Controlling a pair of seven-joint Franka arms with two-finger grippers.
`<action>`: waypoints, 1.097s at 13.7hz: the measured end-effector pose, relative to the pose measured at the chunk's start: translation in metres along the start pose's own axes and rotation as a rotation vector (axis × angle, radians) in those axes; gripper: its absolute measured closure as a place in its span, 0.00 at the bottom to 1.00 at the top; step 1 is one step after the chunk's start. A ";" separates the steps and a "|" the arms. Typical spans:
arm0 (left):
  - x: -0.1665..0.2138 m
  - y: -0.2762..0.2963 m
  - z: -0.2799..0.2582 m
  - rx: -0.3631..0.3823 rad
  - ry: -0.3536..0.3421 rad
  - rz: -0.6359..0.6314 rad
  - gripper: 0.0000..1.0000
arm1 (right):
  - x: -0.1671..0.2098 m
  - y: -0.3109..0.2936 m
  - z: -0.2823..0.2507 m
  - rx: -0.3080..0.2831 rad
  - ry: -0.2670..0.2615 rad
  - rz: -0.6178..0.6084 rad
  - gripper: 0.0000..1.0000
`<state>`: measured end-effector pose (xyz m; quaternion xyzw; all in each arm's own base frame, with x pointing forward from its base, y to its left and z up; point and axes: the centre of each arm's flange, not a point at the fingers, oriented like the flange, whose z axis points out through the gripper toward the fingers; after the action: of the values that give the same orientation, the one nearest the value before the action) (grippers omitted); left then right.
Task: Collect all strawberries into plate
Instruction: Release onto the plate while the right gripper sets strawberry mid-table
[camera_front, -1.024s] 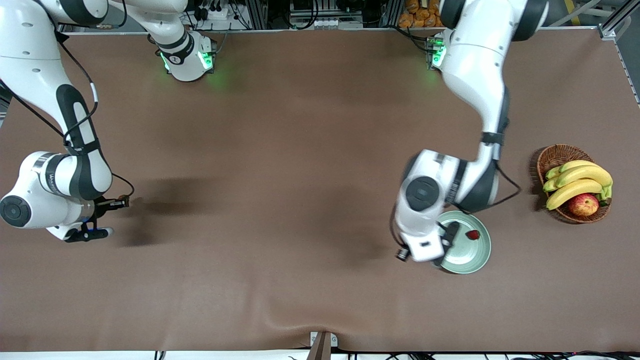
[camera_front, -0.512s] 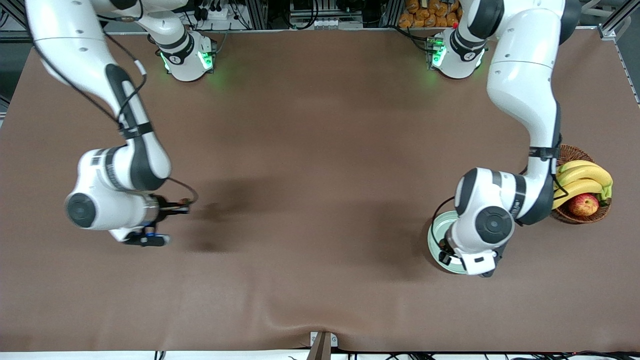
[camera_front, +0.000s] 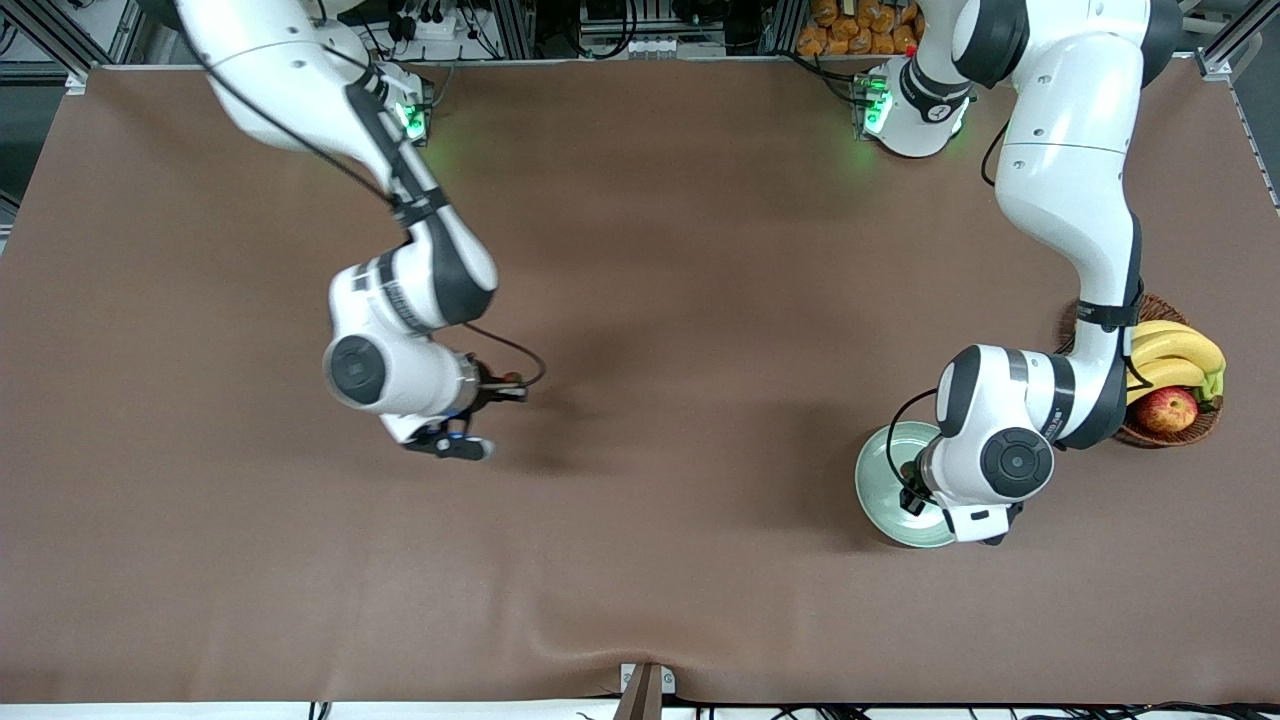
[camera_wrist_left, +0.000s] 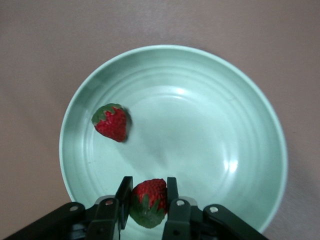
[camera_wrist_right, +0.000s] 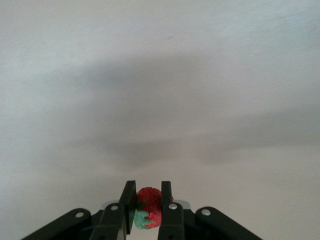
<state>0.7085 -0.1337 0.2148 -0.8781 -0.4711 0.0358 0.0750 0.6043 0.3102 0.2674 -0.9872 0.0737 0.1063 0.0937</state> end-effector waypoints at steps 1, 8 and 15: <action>0.004 -0.003 0.003 0.006 -0.003 -0.006 0.68 | -0.006 -0.011 0.013 -0.007 0.000 -0.009 0.75; 0.013 -0.009 0.008 0.013 -0.010 -0.020 0.56 | -0.020 -0.048 0.073 -0.004 0.067 -0.011 0.75; 0.003 -0.004 -0.033 -0.042 0.006 -0.004 0.00 | -0.017 -0.044 0.077 -0.011 0.065 -0.003 0.74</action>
<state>0.7113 -0.1326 0.2485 -0.8787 -0.4734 0.0232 0.0579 0.5799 0.3701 0.2046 -0.9907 0.0746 0.0743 0.0859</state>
